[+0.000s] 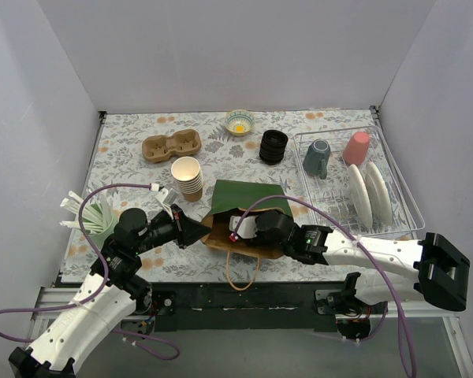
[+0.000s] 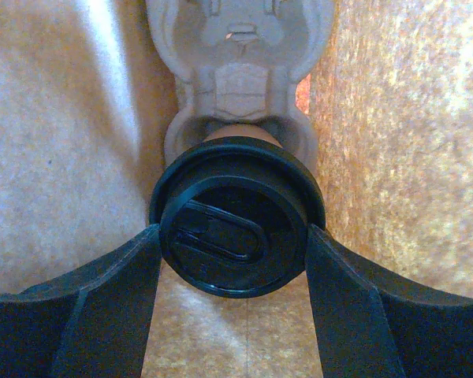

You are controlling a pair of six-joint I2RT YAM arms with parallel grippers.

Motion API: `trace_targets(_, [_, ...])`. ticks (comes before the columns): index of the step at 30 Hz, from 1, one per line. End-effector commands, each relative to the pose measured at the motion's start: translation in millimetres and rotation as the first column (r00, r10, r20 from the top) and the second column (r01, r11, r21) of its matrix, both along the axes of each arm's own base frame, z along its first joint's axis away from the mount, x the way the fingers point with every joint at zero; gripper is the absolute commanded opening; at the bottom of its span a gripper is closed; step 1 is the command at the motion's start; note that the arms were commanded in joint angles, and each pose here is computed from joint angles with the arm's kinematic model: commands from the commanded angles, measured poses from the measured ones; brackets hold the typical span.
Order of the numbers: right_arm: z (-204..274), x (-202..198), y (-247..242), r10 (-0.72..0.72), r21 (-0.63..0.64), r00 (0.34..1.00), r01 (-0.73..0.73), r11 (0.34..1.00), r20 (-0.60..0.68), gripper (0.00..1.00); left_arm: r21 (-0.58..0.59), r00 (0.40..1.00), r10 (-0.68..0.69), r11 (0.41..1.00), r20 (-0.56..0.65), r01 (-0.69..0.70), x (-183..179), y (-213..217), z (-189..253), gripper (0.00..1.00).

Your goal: Pack the takeout coffee

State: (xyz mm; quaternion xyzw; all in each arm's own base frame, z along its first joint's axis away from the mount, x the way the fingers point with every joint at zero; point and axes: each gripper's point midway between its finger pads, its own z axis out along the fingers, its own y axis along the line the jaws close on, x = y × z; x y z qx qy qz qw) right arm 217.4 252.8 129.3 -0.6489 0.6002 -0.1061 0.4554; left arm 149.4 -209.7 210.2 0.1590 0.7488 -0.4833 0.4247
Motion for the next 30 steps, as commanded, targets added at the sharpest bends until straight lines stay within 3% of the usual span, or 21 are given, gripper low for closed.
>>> trace_targets(1, [-12, 5, -7, -0.039, 0.012, 0.999, 0.039, 0.999, -0.006, 0.35, -0.007, 0.999, -0.032, 0.999, 0.017, 0.032, -4, -3, 6, 0.0])
trace_targets(11, [-20, 9, -11, -0.059, 0.002, 0.998, 0.06, 0.998, -0.012, 0.41, -0.004, 0.999, -0.041, 0.999, 0.007, 0.041, -5, -5, 5, 0.0])
trace_targets(21, [-18, 7, -6, -0.057, 0.024, 0.998, 0.058, 0.998, -0.038, 0.63, -0.005, 0.999, -0.05, 0.999, 0.001, 0.05, -6, -6, 5, 0.0])
trace_targets(29, [-4, 6, -1, -0.032, 0.045, 0.999, 0.034, 0.998, -0.04, 0.72, -0.004, 0.999, -0.039, 0.999, 0.001, 0.039, -4, -5, 7, 0.0])
trace_targets(30, [-1, 4, -1, -0.026, 0.047, 0.999, 0.028, 0.998, -0.046, 0.8, -0.002, 0.999, -0.042, 0.999, 0.0, 0.042, -4, -5, 7, 0.0])
